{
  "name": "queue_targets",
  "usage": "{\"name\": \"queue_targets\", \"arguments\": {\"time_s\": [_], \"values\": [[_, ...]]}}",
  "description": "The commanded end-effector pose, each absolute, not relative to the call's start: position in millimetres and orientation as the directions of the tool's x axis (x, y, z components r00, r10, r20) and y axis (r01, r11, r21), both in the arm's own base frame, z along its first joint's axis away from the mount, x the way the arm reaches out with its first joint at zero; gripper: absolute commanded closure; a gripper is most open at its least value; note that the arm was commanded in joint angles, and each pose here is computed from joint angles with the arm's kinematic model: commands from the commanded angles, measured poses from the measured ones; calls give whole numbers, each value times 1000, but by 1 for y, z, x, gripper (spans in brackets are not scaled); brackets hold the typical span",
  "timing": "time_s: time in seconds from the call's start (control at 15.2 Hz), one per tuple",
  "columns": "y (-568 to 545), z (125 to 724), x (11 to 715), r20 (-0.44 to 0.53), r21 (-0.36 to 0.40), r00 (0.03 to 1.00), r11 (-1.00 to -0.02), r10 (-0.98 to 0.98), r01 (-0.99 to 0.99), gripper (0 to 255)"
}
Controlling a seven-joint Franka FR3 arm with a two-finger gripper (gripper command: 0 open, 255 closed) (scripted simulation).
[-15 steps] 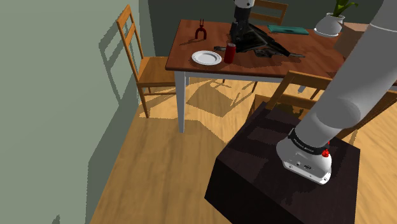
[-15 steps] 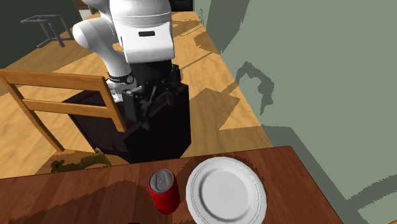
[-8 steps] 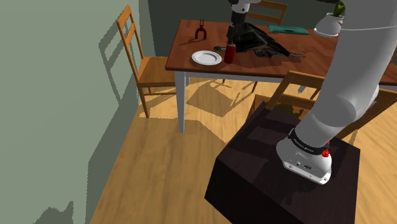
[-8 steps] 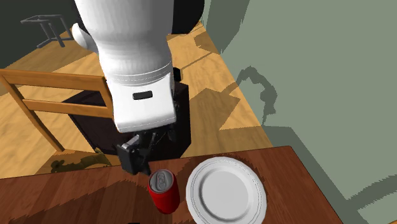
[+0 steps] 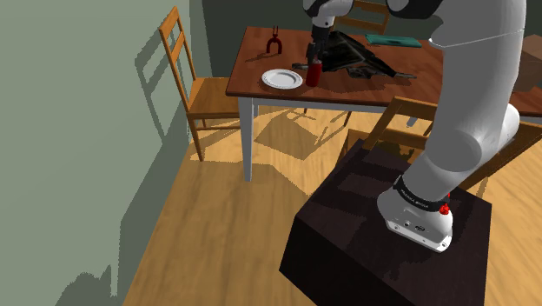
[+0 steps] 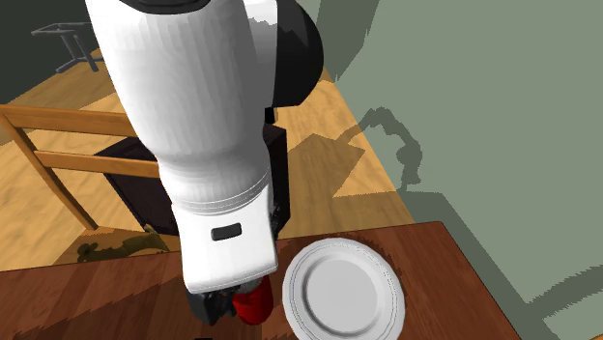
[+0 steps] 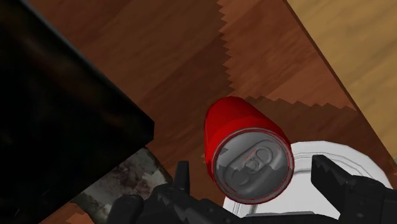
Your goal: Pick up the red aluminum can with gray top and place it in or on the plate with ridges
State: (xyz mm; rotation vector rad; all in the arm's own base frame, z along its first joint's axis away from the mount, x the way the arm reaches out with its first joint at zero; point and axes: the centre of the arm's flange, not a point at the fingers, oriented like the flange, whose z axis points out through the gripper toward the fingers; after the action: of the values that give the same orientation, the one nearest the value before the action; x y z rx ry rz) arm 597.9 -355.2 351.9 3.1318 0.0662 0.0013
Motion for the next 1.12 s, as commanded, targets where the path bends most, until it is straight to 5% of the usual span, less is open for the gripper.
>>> {"name": "queue_targets", "arguments": {"time_s": [0.0, 0.59, 0.66, 1.06], "values": [[-356, 341, 599, 1, 9, 999, -999, 42, 42, 0], [-356, 333, 599, 1, 9, 999, -999, 42, 42, 0], [-356, 333, 599, 1, 9, 999, -999, 42, 42, 255], [-356, 333, 599, 1, 9, 999, -999, 42, 42, 255]]}}
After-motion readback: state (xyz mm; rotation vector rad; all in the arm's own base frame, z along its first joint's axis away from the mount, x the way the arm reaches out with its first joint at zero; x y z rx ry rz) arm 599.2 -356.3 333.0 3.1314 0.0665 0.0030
